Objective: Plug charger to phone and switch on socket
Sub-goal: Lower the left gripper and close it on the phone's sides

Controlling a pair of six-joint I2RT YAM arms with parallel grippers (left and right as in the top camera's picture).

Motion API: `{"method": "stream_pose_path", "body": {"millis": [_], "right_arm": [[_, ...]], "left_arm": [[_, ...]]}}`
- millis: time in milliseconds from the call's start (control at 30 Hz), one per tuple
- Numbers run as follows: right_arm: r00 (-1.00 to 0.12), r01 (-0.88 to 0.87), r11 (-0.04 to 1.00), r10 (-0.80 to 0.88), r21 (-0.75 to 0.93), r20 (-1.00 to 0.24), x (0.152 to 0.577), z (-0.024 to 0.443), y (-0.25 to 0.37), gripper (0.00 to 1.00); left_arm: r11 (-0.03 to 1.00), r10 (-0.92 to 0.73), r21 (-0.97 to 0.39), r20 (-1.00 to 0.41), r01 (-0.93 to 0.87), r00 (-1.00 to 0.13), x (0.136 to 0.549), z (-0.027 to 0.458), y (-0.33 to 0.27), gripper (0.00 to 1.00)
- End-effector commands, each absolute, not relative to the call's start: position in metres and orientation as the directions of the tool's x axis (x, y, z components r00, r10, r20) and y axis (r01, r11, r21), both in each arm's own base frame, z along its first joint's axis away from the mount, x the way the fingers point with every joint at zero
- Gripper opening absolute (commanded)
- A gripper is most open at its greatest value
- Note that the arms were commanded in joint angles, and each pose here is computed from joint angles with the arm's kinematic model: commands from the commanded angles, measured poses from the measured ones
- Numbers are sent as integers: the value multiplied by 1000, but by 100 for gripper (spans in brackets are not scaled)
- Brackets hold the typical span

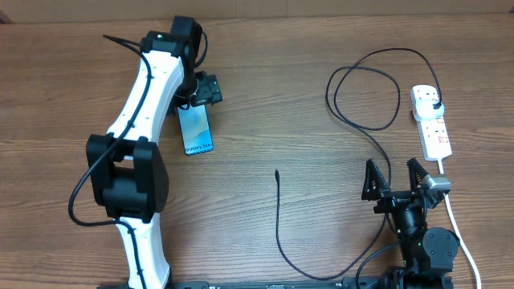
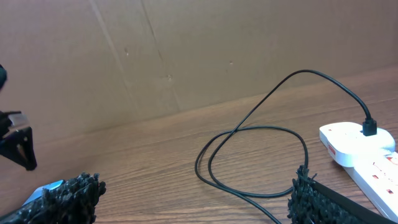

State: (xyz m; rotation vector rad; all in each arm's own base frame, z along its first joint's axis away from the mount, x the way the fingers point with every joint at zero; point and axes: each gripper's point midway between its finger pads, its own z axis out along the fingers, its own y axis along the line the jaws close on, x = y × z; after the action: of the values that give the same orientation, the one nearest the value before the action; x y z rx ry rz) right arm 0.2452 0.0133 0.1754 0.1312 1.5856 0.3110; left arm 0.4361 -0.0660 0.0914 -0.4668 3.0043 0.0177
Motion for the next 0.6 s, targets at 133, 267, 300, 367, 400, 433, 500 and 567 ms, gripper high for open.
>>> {"method": "stream_pose_path", "body": {"millis": [133,267,300,367,400,433,500,567], "right_arm": [[-39,-113,953,278,280,-960,245,174,14,100],[-39,-113,953,278,280,-960,245,174,14,100],[-39,-113,953,278,280,-960,245,174,14,100],[-38,-113,953,278,280,-960,245,174,14,100],[-39,-113,953,278,280,-960,245,174,14,100],[-39,-113,953,278,280,-960,245,174,14,100],[-39,-113,953,278,280,-960,245,174,14,100],[-39,-113,953,278,280,-960,245,174,14,100]], "left_arm": [[945,-322,29,-76,-325,-944,440,72,-63,42],[945,-322,32,-73,-325,-944,440,71,-63,100],[945,-322,32,-72,-325,-944,439,71,-63,100],[945,-322,33,-69,-325,-944,439,71,-63,100],[945,-322,35,-68,-325,-944,438,70,-62,100],[945,-322,36,-67,-325,-944,438,70,-62,99],[947,-317,37,-64,-320,-946,437,67,-62,100],[955,-293,36,-58,-295,-954,436,63,-62,100]]}}
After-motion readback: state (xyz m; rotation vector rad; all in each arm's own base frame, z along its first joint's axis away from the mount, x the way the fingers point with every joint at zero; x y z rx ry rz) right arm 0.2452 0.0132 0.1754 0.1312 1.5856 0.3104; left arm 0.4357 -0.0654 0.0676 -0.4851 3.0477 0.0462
